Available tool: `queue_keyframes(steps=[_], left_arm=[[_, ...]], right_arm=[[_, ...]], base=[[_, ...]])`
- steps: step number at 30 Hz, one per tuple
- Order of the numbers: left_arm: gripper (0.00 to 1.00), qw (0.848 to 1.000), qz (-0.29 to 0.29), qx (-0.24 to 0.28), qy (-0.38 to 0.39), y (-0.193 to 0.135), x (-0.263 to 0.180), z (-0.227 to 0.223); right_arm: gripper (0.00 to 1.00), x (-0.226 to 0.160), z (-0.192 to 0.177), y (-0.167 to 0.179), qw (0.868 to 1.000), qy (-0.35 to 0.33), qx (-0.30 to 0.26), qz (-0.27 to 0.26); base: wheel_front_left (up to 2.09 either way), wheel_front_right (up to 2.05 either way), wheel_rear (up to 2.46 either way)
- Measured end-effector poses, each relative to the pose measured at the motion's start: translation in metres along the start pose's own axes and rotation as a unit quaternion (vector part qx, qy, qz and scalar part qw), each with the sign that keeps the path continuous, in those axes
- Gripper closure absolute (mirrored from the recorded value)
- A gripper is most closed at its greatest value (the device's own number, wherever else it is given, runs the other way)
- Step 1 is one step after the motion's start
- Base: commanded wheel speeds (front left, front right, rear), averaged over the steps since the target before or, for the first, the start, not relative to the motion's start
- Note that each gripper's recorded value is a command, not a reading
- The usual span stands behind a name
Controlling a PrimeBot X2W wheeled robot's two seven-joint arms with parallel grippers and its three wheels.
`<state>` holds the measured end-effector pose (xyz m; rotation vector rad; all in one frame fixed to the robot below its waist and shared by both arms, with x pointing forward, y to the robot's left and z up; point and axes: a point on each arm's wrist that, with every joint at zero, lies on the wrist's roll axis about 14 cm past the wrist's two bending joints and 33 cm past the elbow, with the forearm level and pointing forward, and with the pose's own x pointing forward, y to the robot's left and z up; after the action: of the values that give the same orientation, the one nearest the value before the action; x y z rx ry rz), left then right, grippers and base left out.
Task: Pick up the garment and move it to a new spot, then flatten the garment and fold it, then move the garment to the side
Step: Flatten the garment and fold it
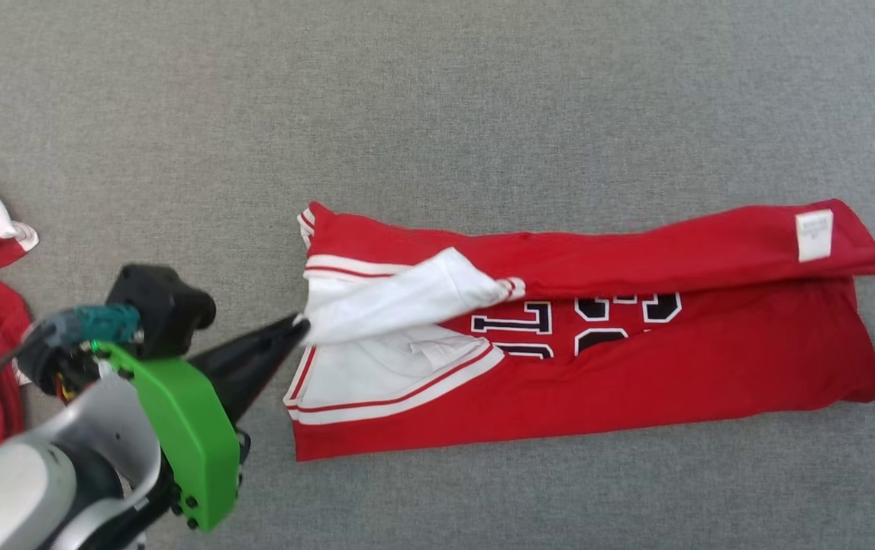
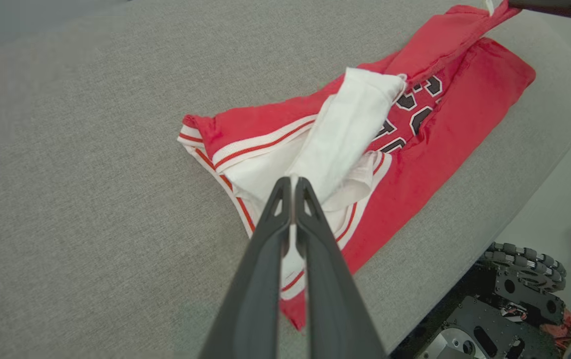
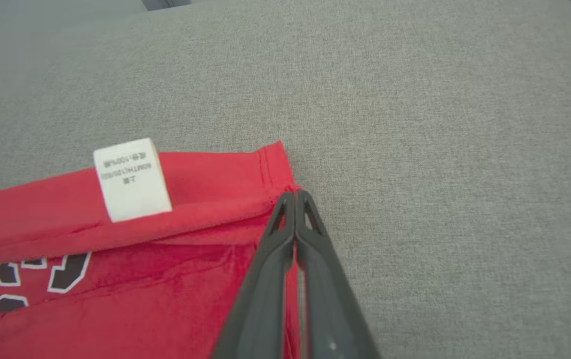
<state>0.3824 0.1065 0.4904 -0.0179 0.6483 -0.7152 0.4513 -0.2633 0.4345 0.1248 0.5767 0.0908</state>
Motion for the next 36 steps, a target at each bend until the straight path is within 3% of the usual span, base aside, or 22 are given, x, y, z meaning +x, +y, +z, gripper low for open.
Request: queue_keyframes(steps=[11, 12, 13, 14, 18, 22, 24, 29, 36], left_arm=[[1.00, 0.997, 0.007, -0.081, 0.010, -0.012, 0.015, -0.062], [0.75, 0.996, 0.010, -0.088, 0.007, -0.012, 0.018, -0.065], [0.51, 0.995, 0.015, -0.096, 0.003, -0.011, 0.020, -0.068], [0.00, 0.995, 0.020, -0.098, -0.003, -0.010, 0.021, -0.070], [0.00, 0.990, 0.041, -0.120, -0.054, -0.009, 0.024, -0.065], [0.00, 0.977, 0.069, -0.121, -0.163, -0.013, 0.020, -0.041], [0.00, 0.962, 0.105, -0.124, -0.217, -0.008, 0.015, -0.032], [0.00, 0.931, 0.190, -0.157, -0.269, 0.000, 0.009, -0.031], [0.00, 0.876, 0.309, -0.063, -0.365, 0.011, -0.031, 0.013]], right_arm=[[1.00, -0.001, -0.056, 0.006, 0.998, 0.063, 0.013, 0.001], [0.89, 0.000, -0.060, 0.007, 0.998, 0.065, 0.017, 0.001], [0.60, 0.000, -0.063, 0.008, 0.998, 0.066, 0.020, 0.002], [0.02, 0.000, -0.064, 0.009, 0.998, 0.062, 0.025, 0.003], [0.00, -0.002, -0.051, 0.015, 0.999, 0.012, 0.041, 0.010], [0.00, -0.017, -0.037, 0.020, 0.997, -0.064, 0.028, 0.017], [0.00, -0.027, -0.038, 0.022, 0.995, -0.095, 0.031, 0.015], [0.00, -0.042, -0.047, 0.028, 0.989, -0.139, 0.048, 0.009], [0.00, -0.035, -0.056, 0.005, 0.986, -0.147, 0.071, -0.047]], base=[[0.00, 0.00, 0.00], [0.00, 0.00, 0.00], [0.00, 0.00, 0.00], [0.00, 0.00, 0.00], [0.00, 0.00, 0.00], [0.00, 0.00, 0.00], [0.00, 0.00, 0.00], [0.00, 0.00, 0.00], [0.00, 0.00, 0.00]])
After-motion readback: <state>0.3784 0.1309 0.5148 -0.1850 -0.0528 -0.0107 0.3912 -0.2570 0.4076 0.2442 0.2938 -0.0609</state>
